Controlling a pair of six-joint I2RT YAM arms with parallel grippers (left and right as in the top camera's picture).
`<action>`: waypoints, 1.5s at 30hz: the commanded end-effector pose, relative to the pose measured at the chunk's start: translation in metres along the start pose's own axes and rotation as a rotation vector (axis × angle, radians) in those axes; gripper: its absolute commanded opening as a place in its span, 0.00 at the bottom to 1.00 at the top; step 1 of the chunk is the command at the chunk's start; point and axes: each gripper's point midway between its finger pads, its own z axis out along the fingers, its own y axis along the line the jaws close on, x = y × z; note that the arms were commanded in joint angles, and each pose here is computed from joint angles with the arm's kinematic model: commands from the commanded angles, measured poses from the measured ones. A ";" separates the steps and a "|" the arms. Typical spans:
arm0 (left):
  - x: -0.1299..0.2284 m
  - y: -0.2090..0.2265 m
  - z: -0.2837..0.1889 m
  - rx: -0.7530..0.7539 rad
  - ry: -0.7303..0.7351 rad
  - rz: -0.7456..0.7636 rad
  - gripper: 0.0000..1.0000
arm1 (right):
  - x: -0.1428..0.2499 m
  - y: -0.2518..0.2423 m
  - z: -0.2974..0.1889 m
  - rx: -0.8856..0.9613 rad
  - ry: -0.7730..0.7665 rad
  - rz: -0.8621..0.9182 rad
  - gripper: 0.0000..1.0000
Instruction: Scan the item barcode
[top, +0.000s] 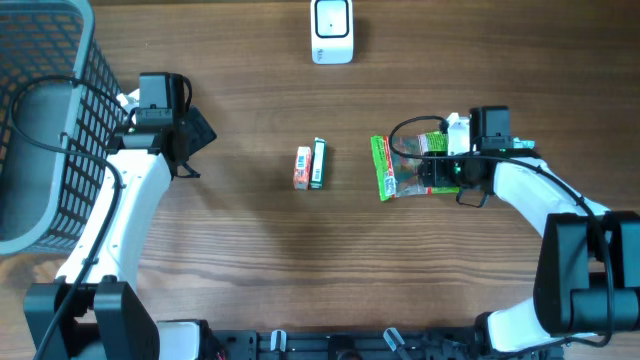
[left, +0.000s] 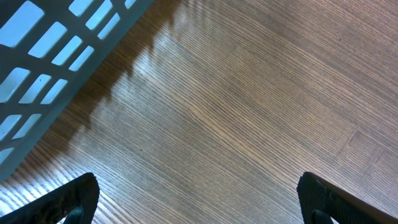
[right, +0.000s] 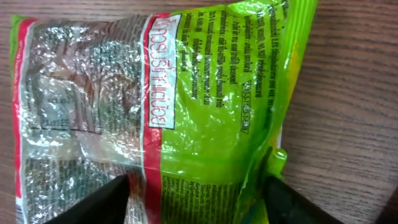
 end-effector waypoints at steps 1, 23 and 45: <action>-0.002 0.003 0.002 -0.014 -0.006 0.006 1.00 | 0.016 0.018 0.007 -0.104 0.043 0.021 0.68; -0.002 0.003 0.002 -0.014 -0.006 0.006 1.00 | -0.021 0.005 0.006 0.042 -0.077 0.045 0.83; -0.002 0.003 0.002 -0.014 -0.006 0.006 1.00 | 0.026 0.025 0.019 0.086 0.063 -0.018 0.66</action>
